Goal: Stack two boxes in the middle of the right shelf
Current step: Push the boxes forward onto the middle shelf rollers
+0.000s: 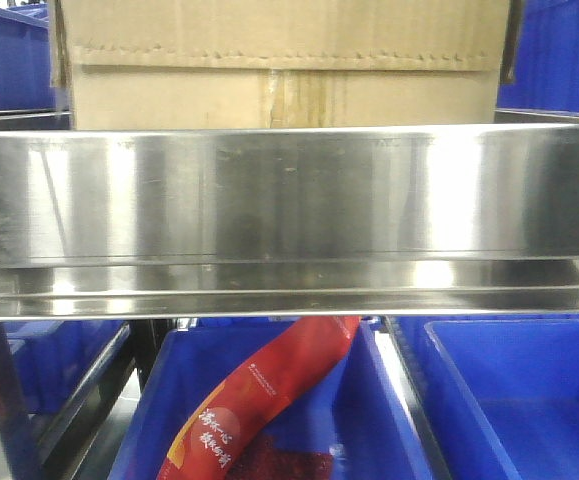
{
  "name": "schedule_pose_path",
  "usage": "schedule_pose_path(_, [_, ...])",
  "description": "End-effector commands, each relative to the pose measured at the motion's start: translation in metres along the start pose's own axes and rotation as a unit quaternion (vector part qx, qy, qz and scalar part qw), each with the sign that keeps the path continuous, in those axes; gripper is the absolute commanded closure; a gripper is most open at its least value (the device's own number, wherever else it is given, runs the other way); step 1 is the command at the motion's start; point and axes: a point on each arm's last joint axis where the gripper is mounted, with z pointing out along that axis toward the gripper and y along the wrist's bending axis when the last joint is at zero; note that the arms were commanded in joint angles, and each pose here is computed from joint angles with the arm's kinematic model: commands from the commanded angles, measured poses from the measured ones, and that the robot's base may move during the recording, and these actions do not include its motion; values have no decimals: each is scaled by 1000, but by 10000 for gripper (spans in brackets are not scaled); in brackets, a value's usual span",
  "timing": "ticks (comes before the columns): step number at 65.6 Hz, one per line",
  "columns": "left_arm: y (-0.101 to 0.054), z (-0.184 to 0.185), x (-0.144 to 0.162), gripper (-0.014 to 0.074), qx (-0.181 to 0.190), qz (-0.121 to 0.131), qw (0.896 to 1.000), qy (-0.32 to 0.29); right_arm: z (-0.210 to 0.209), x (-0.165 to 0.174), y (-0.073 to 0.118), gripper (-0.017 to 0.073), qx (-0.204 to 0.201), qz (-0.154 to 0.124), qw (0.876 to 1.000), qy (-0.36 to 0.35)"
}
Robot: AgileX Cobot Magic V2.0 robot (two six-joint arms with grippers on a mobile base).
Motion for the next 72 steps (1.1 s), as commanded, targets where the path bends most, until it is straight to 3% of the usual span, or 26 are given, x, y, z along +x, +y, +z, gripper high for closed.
schedule_pose_path(1, [7, -22, -3, 102, 0, -6, 1000, -29, -25, -1, 2, 34, 5, -6, 999, -38])
schedule_pose_path(11, [18, -60, -1, 102, 6, -16, 997, -69, -62, 2, 8, 152, 5, -12, 996, -88])
schedule_pose_path(19, [25, -87, 6, 131, 10, -22, 996, -91, -87, 7, 12, 358, 8, -18, 993, -117])
schedule_pose_path(26, [30, -98, 22, 244, 9, -20, 996, -85, -101, 15, 13, 580, 17, -30, 991, -126])
schedule_pose_path(32, [33, -99, 42, 422, 9, -13, 997, -75, -106, 26, 13, 720, 20, -40, 991, -126])
schedule_pose_path(41, [34, -93, 72, 698, 20, 0, 995, -99, -101, 48, 11, 717, 23, -39, 990, -133])
schedule_pose_path(56, [36, -87, 135, 704, 49, 8, 988, -149, -73, 109, 3, 721, 34, -34, 984, -174])
schedule_pose_path(72, [41, -85, 218, 704, 89, 8, 968, -236, -54, 187, -6, 721, 50, -34, 969, -240])
